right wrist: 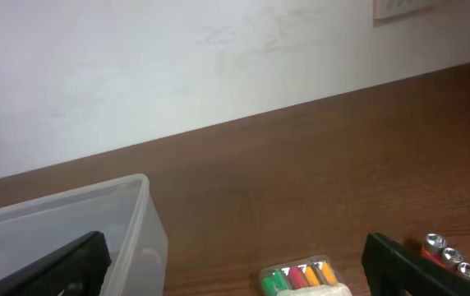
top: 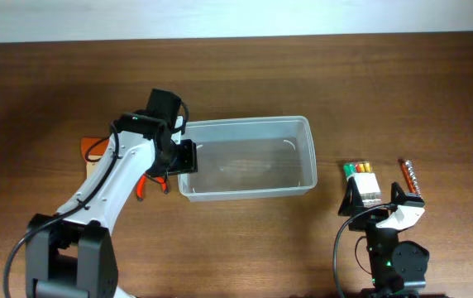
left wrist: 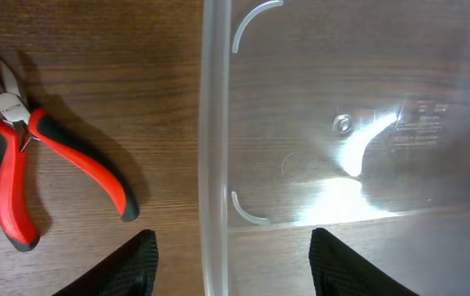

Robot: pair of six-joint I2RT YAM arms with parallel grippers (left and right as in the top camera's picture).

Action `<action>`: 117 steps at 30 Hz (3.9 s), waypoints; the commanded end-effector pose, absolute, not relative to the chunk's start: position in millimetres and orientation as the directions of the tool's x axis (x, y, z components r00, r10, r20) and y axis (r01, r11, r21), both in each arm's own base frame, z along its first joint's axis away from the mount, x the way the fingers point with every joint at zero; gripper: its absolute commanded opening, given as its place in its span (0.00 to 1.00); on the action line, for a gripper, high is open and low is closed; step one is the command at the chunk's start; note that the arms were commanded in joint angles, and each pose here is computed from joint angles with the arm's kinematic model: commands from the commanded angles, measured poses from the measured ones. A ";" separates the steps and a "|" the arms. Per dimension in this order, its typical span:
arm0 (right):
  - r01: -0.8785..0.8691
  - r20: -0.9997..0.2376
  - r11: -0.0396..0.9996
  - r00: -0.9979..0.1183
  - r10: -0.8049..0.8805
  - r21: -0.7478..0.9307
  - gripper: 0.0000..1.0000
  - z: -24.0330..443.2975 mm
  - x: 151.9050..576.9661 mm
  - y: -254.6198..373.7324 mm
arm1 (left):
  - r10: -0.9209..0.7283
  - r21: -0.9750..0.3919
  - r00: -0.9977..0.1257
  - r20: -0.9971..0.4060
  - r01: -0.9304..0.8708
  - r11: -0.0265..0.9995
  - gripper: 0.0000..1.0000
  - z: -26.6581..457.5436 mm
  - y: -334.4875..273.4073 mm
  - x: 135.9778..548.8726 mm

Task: Pack container
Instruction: 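Drag the container right to table center and release it, then lower the left gripper onto the red pliers and grasp them, then lift the pliers over the container and drop them inside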

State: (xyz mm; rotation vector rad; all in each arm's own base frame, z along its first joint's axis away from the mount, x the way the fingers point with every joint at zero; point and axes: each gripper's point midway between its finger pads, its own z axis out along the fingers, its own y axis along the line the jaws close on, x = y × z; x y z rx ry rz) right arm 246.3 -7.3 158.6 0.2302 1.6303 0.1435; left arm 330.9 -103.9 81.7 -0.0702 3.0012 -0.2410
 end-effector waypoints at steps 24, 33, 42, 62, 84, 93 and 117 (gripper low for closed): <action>0.071 -0.970 0.971 -0.065 0.234 0.230 0.99 155.5 246.1 -8.8 | -0.186 -0.004 -0.973 -0.138 -0.187 0.982 0.80 142.5 -22.2 322.6; 0.071 -0.970 0.971 -0.065 0.234 0.230 0.99 155.5 246.1 -8.8 | -0.115 0.044 -0.989 -0.095 -0.119 0.992 0.84 98.2 -16.2 308.6; 0.071 -0.970 0.971 -0.065 0.234 0.230 0.98 155.5 246.1 -8.8 | 0.003 0.121 -0.993 -0.122 -0.011 0.993 0.86 73.0 1.4 311.6; 0.071 -0.970 0.971 -0.065 0.234 0.230 0.99 155.5 246.1 -8.8 | 0.182 0.072 -0.962 -0.205 0.170 0.983 0.76 25.0 4.5 322.7; 0.071 -0.970 0.971 -0.065 0.234 0.230 0.99 155.5 246.1 -8.8 | 0.237 0.092 -0.967 -0.093 0.228 0.969 0.63 -21.5 12.0 318.7; 0.071 -0.970 0.971 -0.065 0.234 0.230 0.99 155.5 246.1 -8.8 | 0.236 0.094 -0.967 -0.099 0.227 0.969 0.06 -21.8 12.1 320.3; 0.071 -0.970 0.971 -0.065 0.234 0.230 0.99 155.5 246.1 -8.8 | 0.215 0.184 -0.885 -0.414 0.150 0.971 0.02 135.0 17.4 413.0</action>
